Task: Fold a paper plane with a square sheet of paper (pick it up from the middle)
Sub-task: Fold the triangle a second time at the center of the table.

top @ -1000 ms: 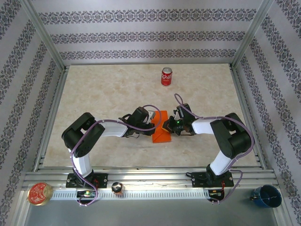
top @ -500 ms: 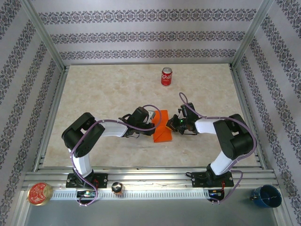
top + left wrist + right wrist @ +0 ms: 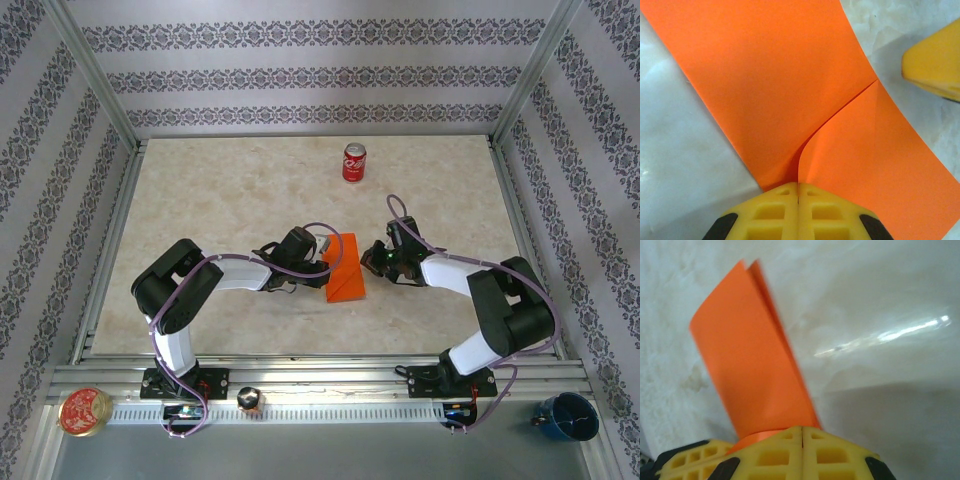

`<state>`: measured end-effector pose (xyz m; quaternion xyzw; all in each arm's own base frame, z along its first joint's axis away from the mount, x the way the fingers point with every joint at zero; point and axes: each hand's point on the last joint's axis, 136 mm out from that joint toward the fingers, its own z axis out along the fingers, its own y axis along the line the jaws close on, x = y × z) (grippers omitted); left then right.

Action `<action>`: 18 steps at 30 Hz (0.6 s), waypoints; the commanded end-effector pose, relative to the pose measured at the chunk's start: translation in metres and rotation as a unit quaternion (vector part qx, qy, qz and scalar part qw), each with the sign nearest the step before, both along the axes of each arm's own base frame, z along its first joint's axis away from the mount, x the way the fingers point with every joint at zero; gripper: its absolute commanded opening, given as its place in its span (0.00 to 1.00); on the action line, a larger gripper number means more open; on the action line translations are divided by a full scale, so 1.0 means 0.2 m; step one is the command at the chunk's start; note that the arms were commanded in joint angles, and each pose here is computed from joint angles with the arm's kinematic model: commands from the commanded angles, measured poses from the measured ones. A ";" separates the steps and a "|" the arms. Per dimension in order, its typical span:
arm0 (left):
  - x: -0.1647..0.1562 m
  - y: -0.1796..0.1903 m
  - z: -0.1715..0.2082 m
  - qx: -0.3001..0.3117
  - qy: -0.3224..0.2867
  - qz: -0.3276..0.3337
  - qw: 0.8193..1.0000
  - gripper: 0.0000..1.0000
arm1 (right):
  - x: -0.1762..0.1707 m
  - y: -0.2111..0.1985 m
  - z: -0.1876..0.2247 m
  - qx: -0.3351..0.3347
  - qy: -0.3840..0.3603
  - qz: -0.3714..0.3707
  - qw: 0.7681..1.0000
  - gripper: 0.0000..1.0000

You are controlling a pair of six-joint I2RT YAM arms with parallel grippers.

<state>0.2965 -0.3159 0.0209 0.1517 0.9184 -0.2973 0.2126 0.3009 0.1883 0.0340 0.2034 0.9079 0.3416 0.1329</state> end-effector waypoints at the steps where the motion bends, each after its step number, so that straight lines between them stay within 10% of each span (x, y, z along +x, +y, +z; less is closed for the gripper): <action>1: -0.01 0.04 -0.05 0.015 0.017 0.006 1.000 0.00 | 0.00 0.12 0.05 0.041 -0.004 0.046 0.998 0.00; 16: 0.02 0.03 0.05 0.001 -0.003 0.009 1.000 0.00 | -0.13 -0.01 -0.24 -0.014 0.080 0.032 0.996 0.00; 18: 0.03 0.02 0.07 0.003 -0.002 0.007 1.000 0.11 | -0.14 -0.01 -0.25 -0.014 0.082 0.034 0.996 0.00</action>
